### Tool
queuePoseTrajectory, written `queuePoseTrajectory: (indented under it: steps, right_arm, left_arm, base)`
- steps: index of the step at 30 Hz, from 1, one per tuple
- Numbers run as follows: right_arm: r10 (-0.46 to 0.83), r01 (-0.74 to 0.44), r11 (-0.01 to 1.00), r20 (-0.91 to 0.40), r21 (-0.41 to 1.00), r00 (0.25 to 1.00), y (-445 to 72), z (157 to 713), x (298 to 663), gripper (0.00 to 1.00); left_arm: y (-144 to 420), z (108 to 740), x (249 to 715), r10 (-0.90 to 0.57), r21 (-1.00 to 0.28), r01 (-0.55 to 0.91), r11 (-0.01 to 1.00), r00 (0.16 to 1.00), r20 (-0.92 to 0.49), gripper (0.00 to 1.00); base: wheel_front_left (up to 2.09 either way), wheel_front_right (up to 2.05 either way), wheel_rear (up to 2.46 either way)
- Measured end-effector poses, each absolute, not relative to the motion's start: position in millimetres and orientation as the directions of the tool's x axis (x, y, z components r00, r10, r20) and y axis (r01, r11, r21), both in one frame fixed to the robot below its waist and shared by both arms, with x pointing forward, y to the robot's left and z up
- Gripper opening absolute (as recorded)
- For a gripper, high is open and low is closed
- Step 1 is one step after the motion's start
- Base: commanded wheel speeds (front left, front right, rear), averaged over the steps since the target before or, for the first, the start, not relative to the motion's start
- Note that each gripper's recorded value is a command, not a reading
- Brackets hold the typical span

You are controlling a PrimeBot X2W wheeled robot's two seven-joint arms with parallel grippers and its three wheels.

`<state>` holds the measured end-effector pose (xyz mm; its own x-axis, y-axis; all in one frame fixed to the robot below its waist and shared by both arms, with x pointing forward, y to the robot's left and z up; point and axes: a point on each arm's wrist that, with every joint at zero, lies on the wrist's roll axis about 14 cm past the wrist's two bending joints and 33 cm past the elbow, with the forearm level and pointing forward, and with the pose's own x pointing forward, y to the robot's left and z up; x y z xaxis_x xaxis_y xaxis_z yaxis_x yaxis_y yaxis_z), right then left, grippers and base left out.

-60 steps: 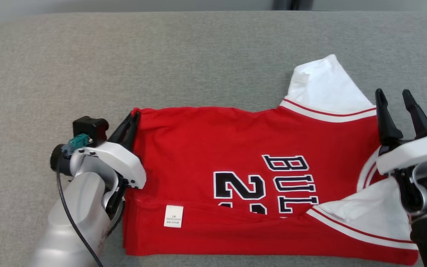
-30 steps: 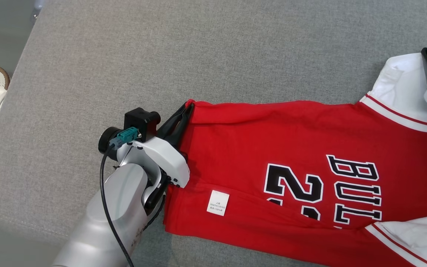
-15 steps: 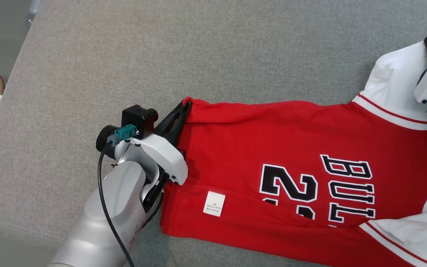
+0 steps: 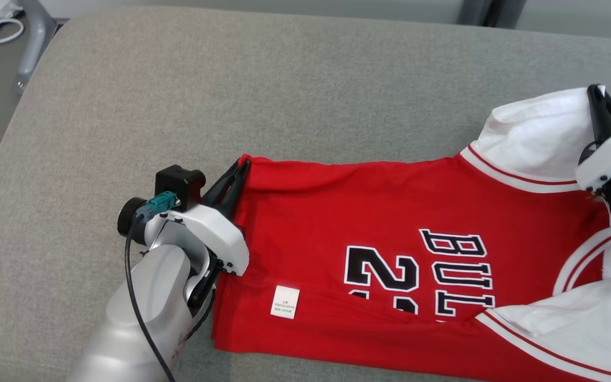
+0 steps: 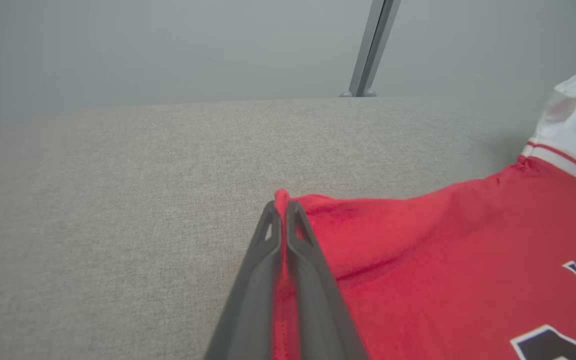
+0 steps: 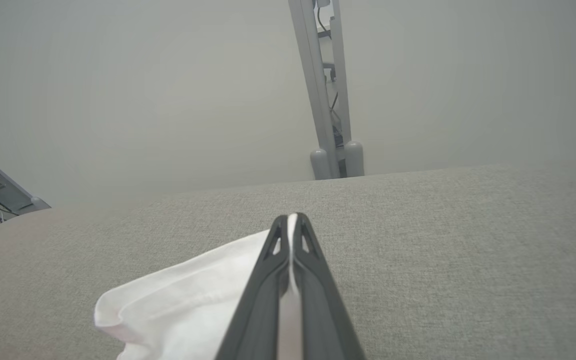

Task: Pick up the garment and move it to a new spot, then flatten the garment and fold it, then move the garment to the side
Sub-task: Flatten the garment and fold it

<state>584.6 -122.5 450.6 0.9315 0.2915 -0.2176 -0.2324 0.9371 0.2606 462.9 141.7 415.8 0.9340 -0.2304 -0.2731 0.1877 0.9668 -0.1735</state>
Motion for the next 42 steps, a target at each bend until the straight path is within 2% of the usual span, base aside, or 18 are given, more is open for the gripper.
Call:
queuePoseTrajectory:
  steps: [14, 24, 38, 42]
  right_arm:
    - [0.281, -0.205, 0.912, -0.178, 0.355, 0.943, -160, 473, 515, 0.0]
    - [0.35, -0.188, 0.874, -0.311, 0.448, 0.884, -170, 455, 455, 0.0]
    - [0.418, -0.158, 0.835, -0.421, 0.528, 0.805, -178, 444, 414, 0.0]
    - [0.443, -0.142, 0.832, -0.49, 0.536, 0.751, -177, 432, 398, 0.0]
  left_arm:
    - [141, 443, 443, -0.236, -0.141, 0.21, 0.968, 0.949, -0.208, 0.0]
    - [122, 432, 403, -0.32, -0.098, 0.305, 0.947, 0.915, -0.245, 0.0]
    - [132, 419, 380, -0.337, -0.085, 0.327, 0.941, 0.898, -0.284, 0.0]
    - [126, 411, 368, -0.372, -0.076, 0.367, 0.927, 0.874, -0.312, 0.0]
  base:
    - [0.0, 0.0, 0.0]
    - [0.0, 0.0, 0.0]
    - [0.0, 0.0, 0.0]
    - [0.0, 0.0, 0.0]
